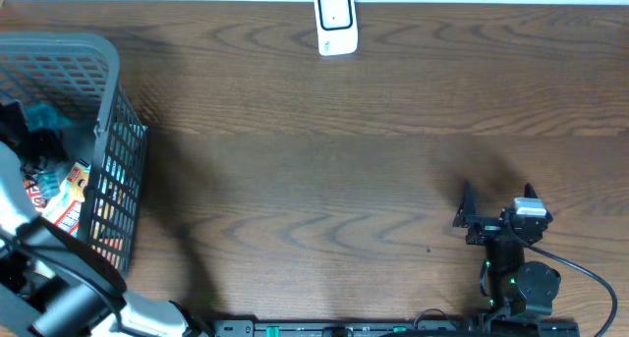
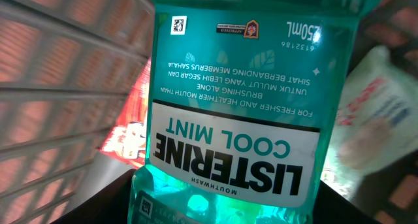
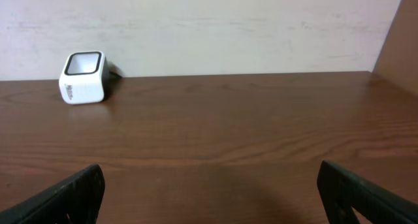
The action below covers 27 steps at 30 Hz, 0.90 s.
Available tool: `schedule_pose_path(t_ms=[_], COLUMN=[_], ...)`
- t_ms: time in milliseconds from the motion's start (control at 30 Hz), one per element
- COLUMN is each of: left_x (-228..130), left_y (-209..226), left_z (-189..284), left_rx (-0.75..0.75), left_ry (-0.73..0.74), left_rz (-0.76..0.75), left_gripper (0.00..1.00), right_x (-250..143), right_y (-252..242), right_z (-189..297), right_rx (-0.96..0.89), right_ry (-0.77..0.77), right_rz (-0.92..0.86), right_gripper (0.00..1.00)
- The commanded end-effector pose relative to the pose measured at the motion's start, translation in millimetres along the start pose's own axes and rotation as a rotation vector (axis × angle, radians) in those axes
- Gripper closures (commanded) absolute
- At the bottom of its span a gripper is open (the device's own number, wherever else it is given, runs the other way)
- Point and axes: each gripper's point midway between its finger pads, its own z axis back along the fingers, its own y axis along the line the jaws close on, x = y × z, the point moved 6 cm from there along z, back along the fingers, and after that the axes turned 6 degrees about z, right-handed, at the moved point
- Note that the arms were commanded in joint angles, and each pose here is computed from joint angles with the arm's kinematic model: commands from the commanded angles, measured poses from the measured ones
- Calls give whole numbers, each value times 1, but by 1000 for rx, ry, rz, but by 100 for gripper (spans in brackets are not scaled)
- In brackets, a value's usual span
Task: Scan the item barcode
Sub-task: 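Grasp the teal Listerine bottle inside the basket with the left gripper, then lift the bottle out and carry it toward the white scanner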
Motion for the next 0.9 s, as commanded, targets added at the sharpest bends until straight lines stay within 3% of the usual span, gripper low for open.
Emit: schedule_pose_path(t_ms=[0,167,300,633,867], left_x=[13,19,25,17,0], left_y=[0,0,-2,-41,-104], left_z=[30,65,105,209,236], left_rx=[-1,7,-17,-310,-526], left_ry=[-103,-206,-345,-628,-617], left_rz=[58,57,157,198,85], left_gripper=[73,73,73,73,73], right_x=[-1,-1,-1,-1,-1], right_y=[2,2,2,2,2], right_z=[0,0,0,0,0], right_rx=[13,13,13,13,13], right_ry=[4,4,4,4,4], right_rz=[-13,-13,-13,-13,-13], right_gripper=[1,1,1,1,1])
